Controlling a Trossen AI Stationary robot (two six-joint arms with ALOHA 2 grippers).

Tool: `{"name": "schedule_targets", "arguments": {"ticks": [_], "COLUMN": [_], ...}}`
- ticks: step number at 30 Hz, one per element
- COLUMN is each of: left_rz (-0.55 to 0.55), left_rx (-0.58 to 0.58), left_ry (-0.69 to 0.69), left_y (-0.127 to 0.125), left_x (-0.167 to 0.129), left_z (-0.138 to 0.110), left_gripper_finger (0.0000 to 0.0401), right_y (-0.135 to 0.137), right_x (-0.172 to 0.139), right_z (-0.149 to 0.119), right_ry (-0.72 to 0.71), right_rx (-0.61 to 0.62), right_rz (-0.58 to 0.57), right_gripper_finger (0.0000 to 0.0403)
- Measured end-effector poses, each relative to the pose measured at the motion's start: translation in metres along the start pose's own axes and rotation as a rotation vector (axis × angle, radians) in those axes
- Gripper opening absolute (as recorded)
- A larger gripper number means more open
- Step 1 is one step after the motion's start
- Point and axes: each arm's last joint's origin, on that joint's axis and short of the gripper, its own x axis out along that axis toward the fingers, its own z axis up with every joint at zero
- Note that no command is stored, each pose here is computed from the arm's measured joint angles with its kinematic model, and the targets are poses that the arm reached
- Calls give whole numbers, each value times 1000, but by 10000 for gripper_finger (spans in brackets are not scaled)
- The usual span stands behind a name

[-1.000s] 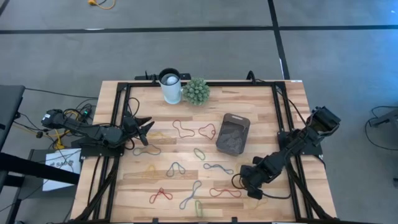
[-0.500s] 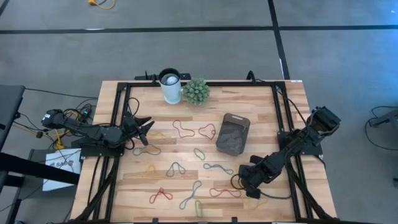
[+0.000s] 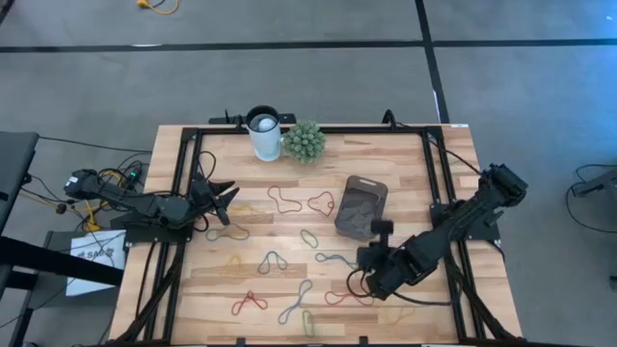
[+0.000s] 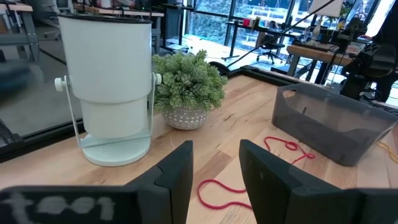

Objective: Pick and place items into bin
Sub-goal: Put the blue rubber band into the black bin

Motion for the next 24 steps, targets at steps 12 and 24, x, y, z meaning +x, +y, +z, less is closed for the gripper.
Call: {"name": "schedule_targets", "arguments": {"ticks": [12,24], "left_rz": [1,0], "left_rx": [-1,0], "left_ry": [-1,0], "left_y": [0,0], "left_x": [0,0], "left_z": [0,0], "left_gripper_finger": [121,121], "right_y": [-78,-157], "right_x": [-33,10], "right_z": [18,22], "right_ry": [-31,295], "right_rx": [-25,129], "right_rz": [-508,-494], "right_gripper_finger": [0,0]}}
